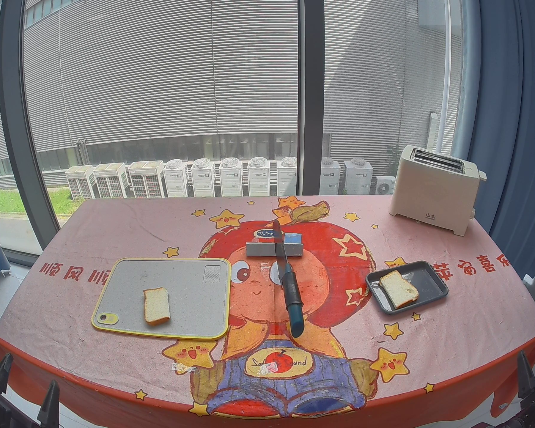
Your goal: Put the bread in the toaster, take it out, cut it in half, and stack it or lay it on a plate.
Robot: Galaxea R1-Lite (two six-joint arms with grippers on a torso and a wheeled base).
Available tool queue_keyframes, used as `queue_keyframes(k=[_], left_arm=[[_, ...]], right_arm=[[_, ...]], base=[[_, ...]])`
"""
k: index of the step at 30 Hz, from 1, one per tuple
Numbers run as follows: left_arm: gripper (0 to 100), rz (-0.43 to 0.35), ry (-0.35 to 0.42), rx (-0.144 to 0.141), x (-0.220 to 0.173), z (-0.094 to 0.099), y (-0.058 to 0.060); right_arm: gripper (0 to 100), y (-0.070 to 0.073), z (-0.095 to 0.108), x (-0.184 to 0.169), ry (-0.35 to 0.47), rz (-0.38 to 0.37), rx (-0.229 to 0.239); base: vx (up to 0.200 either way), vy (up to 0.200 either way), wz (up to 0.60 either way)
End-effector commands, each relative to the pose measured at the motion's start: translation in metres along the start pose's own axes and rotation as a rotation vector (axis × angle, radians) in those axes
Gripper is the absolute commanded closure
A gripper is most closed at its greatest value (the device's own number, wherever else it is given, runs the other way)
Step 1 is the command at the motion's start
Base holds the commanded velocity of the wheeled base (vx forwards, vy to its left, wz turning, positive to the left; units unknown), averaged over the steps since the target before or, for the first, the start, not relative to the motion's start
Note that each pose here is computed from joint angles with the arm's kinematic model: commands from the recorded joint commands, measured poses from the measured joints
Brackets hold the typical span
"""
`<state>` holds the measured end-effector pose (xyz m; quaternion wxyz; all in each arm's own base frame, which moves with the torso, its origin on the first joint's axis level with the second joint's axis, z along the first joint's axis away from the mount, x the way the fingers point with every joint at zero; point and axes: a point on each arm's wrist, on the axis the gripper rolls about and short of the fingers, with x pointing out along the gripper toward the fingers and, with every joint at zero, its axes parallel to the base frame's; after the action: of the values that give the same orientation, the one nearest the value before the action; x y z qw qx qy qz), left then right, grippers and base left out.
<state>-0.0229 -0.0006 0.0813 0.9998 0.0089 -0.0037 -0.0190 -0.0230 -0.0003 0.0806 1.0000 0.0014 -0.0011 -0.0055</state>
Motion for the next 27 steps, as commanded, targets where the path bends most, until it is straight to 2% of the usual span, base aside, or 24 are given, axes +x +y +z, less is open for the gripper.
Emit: queue_keyframes(k=[1, 27], left_arm=[[0, 0.0, 0.001, -0.001, 0.0, -0.0052, -0.0001], [0, -0.005, -0.015, 0.004, 0.0, -0.0036, -0.0001]], right_arm=[[0, 0.0, -0.0052, 0.0002, 0.004, 0.0, 0.0], [0, 0.0, -0.0051, 0.0002, 0.002, 0.0, 0.0]], base=[[0.0, 0.0, 0.0], [0.0, 0.0, 0.0]])
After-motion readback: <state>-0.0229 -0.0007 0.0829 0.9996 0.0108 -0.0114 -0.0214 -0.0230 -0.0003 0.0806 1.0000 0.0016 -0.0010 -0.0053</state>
